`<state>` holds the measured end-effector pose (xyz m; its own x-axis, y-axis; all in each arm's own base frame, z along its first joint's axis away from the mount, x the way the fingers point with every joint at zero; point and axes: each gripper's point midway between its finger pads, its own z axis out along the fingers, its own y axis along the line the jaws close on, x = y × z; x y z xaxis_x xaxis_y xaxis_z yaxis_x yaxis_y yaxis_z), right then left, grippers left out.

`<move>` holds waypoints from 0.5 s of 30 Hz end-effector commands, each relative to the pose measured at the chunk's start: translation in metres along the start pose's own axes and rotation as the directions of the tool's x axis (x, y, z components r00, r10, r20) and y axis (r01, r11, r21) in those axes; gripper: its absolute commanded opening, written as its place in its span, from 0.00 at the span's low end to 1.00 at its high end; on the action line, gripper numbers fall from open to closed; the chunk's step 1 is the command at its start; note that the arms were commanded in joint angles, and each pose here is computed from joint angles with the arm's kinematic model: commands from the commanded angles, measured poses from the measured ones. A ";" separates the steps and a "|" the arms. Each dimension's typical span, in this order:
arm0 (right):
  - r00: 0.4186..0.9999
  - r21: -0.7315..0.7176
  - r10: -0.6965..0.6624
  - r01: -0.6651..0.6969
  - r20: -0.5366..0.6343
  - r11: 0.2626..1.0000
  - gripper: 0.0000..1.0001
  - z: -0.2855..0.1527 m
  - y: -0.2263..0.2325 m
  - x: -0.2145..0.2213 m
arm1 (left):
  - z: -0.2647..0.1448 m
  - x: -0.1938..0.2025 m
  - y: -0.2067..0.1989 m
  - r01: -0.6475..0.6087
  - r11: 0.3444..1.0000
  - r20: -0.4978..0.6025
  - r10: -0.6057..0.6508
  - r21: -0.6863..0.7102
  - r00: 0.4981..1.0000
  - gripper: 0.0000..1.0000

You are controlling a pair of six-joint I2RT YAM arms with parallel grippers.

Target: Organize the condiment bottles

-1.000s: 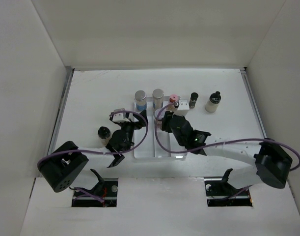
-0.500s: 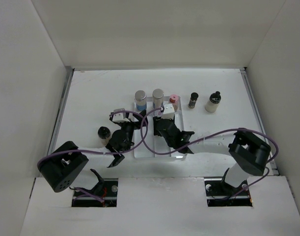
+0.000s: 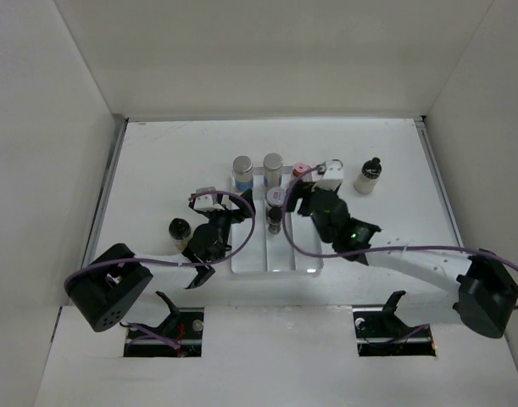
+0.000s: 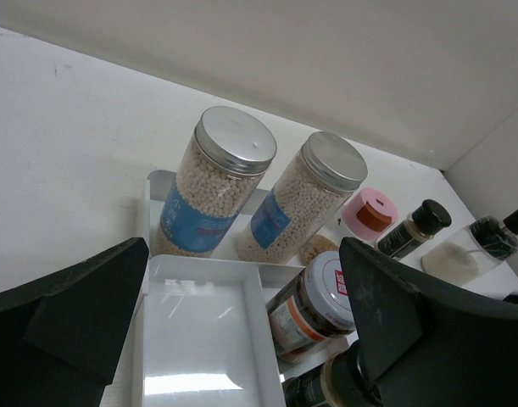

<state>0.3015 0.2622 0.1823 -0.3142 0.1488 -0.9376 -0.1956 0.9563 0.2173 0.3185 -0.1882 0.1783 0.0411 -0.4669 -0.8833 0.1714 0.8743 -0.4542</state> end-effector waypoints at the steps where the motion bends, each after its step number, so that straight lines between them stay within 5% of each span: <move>1: 0.992 0.130 0.083 -0.095 0.090 0.987 0.80 0.013 -0.059 -0.042 | 0.001 -0.020 -0.012 0.061 0.998 0.058 -0.063 0.030 0.996 1.00; 8: 0.996 0.354 0.071 -0.084 0.047 0.932 0.86 0.087 -0.147 -0.055 | 0.000 -0.019 -0.014 0.063 0.997 0.055 -0.065 0.037 0.996 1.00; 15: 0.996 0.395 0.082 -0.084 0.022 0.915 0.84 0.134 -0.176 -0.047 | -0.001 -0.017 -0.016 0.062 0.997 0.048 -0.064 0.048 0.997 1.00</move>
<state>0.4517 0.1153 0.1264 -0.3735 0.2024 -0.9053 0.2420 0.9634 0.1156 0.3167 -0.1912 0.1789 0.0376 -0.4688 -0.8825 0.1807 0.8718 -0.4554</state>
